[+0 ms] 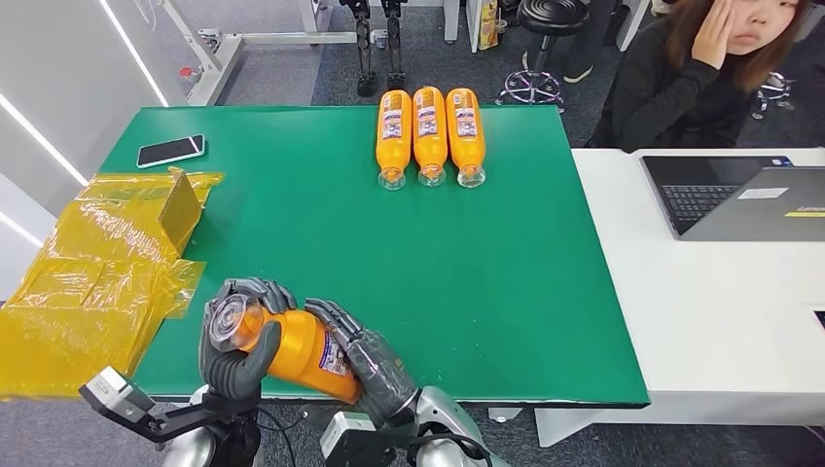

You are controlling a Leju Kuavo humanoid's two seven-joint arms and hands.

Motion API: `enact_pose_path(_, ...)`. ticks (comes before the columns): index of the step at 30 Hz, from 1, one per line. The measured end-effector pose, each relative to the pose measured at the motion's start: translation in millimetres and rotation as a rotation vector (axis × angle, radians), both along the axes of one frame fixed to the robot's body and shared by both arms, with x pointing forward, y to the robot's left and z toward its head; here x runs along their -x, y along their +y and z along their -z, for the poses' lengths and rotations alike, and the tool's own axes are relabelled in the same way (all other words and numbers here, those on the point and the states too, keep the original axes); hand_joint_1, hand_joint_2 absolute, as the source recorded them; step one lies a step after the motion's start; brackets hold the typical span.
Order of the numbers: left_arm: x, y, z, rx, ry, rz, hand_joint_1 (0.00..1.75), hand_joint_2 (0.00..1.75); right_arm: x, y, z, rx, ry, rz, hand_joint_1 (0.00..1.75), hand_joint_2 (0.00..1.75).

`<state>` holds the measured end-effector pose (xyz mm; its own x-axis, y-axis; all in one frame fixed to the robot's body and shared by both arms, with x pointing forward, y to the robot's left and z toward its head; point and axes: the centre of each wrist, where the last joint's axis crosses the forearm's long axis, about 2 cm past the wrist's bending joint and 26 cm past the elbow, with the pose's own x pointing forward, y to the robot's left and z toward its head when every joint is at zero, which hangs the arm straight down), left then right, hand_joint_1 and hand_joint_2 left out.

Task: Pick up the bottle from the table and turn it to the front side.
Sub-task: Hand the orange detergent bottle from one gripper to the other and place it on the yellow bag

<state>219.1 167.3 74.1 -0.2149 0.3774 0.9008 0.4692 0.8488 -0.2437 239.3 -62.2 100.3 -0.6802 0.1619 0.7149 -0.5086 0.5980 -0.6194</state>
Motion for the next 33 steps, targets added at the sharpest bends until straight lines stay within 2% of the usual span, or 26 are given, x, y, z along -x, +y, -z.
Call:
enact_pose_path(9, -0.7, 0.4, -0.3, -0.004, -0.002, -0.007, 1.75, 1.75, 2.5, 0.4, 1.5, -0.009, -0.005, 0.009, 0.00, 1.75)
enact_pose_path(12, -4.9, 3.2, -1.8, -0.056, -0.024, -0.056, 1.75, 1.75, 4.0, 0.1, 2.1, -0.026, -0.027, 0.025, 0.00, 1.75)
enact_pose_path(20, -45.4, 46.8, -10.4, -0.340, -0.149, -0.330, 1.75, 1.75, 9.5, 2.3, -3.0, -0.143, -0.167, 0.088, 0.00, 1.75)
enact_pose_path(24, -59.6, 66.8, -8.3, -0.404, -0.163, -0.391, 1.75, 1.75, 10.2, 3.8, -4.4, -0.173, -0.175, 0.093, 0.00, 1.75)
enact_pose_path(33, -91.2, 91.4, -12.3, -0.547, -0.220, -0.488, 1.75, 1.75, 10.9, 7.9, -8.0, -0.183, -0.178, 0.082, 0.00, 1.75)
